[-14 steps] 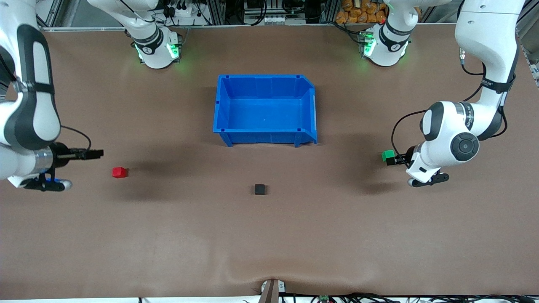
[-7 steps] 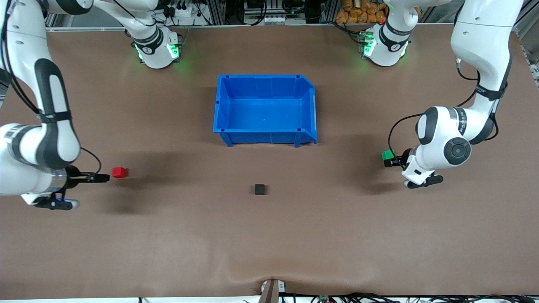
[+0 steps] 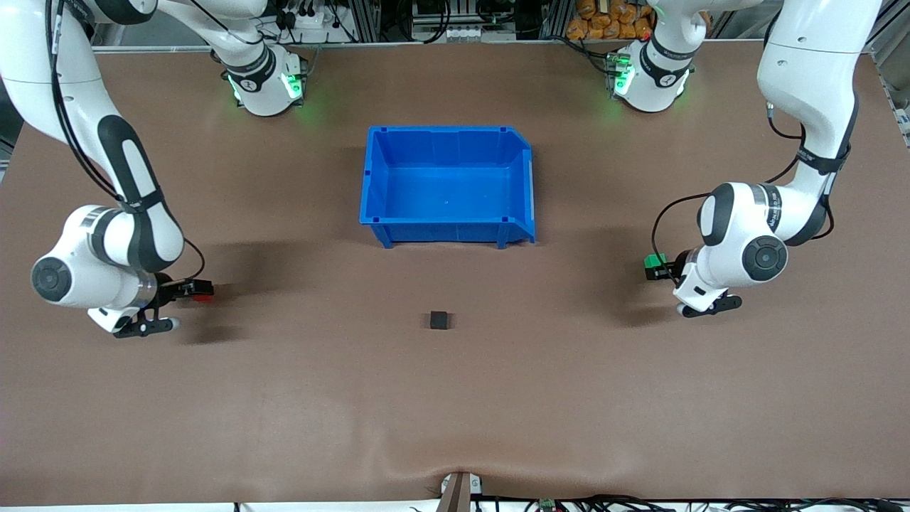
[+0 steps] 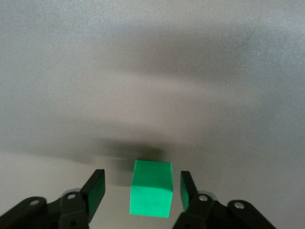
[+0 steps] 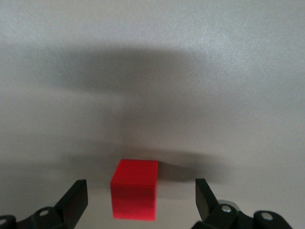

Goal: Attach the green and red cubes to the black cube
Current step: 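Lower and close both grippers on the green and red cubes, then carry the green cube and red cube toward the black cube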

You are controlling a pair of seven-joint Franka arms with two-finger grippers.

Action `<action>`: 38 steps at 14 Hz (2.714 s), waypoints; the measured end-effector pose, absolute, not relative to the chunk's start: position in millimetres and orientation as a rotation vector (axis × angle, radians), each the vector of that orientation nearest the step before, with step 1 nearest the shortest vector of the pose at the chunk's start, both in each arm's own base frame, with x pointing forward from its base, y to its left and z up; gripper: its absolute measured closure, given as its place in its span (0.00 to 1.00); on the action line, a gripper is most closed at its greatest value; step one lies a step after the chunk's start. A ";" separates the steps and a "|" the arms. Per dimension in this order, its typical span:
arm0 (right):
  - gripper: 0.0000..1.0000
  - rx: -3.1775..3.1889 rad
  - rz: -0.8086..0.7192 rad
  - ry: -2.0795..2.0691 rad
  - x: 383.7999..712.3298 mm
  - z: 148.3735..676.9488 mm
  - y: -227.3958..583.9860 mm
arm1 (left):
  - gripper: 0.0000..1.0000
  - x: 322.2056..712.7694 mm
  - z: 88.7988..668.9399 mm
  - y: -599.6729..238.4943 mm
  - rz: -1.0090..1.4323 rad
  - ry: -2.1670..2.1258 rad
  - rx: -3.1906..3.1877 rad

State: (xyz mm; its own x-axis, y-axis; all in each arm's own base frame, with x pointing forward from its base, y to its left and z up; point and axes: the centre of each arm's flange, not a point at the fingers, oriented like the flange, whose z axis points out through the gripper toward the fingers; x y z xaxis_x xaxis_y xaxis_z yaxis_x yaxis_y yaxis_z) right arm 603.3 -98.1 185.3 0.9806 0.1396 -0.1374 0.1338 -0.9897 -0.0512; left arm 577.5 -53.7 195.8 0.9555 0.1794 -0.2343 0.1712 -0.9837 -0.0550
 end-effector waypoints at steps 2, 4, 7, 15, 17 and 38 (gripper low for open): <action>0.00 -3.100 0.158 -0.222 587.8 176.4 -96.9 | 0.34 575.8 191.8 -53.7 0.385 -0.275 -3.070; 0.00 -3.101 0.147 -0.226 579.3 176.3 -94.8 | 0.37 574.5 187.9 -54.1 0.396 -0.274 -3.068; 0.00 -3.102 0.130 -0.231 579.9 183.8 -93.1 | 0.41 573.4 184.4 -56.4 0.406 -0.268 -3.068; 0.39 -3.103 0.120 -0.232 581.1 187.9 -92.6 | 0.60 582.1 197.0 -86.3 0.346 -0.481 -3.056; 0.44 -3.104 0.120 -0.231 581.1 187.8 -92.9 | 0.60 593.5 211.1 -98.8 0.294 -0.555 -3.061; 0.60 -2.380 0.026 -1.914 676.0 295.2 30.0 | 0.60 680.9 276.4 -238.1 0.307 -1.797 -2.776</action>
